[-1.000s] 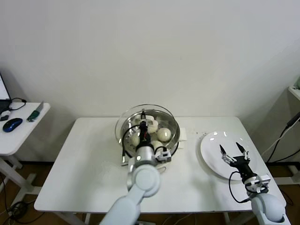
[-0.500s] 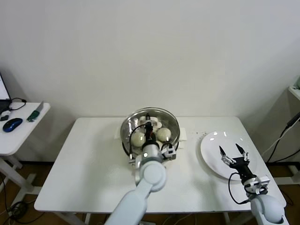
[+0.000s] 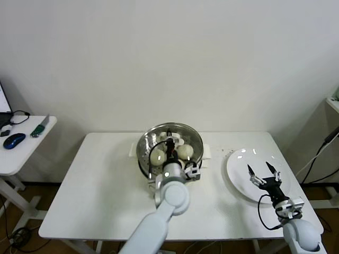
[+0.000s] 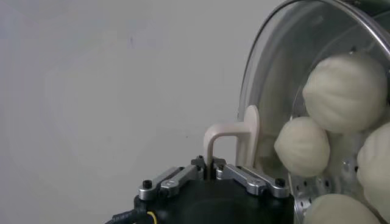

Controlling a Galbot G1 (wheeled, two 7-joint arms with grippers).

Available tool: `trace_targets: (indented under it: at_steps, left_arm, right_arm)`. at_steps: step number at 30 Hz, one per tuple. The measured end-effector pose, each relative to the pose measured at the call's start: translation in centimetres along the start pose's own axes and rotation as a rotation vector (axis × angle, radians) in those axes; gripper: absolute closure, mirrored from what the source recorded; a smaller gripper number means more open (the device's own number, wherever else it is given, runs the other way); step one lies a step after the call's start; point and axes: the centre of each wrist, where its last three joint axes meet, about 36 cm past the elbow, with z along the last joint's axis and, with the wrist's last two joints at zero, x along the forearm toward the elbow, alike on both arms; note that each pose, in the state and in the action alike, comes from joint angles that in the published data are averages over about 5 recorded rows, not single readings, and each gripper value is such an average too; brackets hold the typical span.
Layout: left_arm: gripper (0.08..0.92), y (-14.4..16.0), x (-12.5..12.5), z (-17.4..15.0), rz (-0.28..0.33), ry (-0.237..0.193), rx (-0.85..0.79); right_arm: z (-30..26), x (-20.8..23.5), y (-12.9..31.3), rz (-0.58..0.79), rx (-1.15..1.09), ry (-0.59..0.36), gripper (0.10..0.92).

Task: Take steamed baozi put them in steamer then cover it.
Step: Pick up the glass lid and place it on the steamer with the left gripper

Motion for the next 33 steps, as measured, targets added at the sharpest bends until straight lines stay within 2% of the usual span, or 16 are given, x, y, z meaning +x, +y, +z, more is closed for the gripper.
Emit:
trace_targets:
  at_steps: [33]
  left_arm:
    - [0.854, -1.1, -0.2, -0.1, 0.013, 0.003, -0.021]
  right_arm:
    - [0.3, -0.4, 0.5, -0.010, 0.001, 0.000, 0.200]
